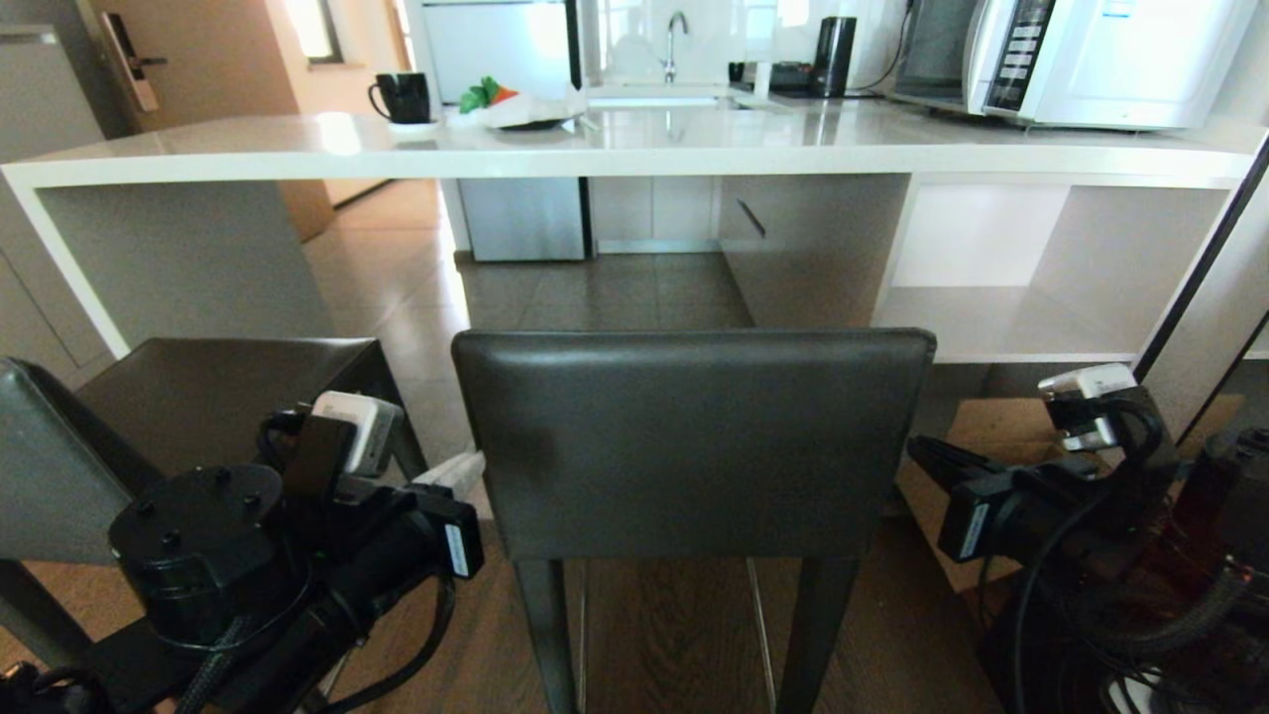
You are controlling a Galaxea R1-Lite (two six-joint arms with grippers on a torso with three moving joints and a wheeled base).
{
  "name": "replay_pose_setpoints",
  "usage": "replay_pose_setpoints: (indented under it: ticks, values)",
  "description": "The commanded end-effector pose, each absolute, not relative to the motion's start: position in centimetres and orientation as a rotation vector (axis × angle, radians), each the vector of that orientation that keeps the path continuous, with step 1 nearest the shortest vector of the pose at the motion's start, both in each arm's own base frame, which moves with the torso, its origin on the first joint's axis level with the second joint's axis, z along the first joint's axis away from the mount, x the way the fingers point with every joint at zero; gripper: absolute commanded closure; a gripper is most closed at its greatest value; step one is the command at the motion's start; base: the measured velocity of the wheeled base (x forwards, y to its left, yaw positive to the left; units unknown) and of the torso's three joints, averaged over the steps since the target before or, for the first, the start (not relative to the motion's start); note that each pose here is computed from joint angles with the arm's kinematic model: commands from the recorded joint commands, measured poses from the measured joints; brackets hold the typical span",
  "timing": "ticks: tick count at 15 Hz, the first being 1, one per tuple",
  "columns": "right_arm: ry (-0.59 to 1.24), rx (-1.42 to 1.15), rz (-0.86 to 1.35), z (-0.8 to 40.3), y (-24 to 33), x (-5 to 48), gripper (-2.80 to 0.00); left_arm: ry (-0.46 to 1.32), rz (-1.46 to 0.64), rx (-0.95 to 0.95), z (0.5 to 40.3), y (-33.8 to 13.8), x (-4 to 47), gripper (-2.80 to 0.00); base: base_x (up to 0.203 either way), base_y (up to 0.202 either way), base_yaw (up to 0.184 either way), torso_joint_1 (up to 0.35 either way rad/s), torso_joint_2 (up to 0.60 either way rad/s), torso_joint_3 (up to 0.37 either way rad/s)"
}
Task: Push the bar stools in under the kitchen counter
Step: Push the gray chair back under the dining table
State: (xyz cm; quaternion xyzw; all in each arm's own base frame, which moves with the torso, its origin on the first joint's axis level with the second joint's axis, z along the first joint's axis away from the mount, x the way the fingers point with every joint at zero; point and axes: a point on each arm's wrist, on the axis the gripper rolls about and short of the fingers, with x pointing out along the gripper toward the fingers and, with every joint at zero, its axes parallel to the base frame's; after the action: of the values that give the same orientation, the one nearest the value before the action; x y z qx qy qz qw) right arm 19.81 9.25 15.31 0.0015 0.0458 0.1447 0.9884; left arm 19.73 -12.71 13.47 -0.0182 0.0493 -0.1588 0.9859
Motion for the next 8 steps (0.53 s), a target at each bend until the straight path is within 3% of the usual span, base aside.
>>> replay_pose_setpoints:
  ticks: [1, 4, 8]
  values:
    - [0.063, 0.016, 0.183, 15.8, 6.5, 19.6, 0.00, 0.126, -0.230, -0.034, 12.8, -10.3, 19.7, 0.00, 0.000, 0.000, 0.000, 0.000, 0.00, 0.000]
    - [0.062, 0.014, 0.092, 15.9, 3.5, 22.6, 0.00, 0.092, -0.179, -0.046, 13.4, -9.9, 22.3, 0.00, 0.000, 0.000, 0.000, 0.000, 0.00, 0.000]
    - [0.086, -0.063, 0.150, 15.1, 4.8, 25.9, 0.00, 0.064, -0.201, -0.013, 13.2, -12.2, 26.0, 0.00, 0.000, 0.000, 0.000, 0.000, 0.00, 0.000]
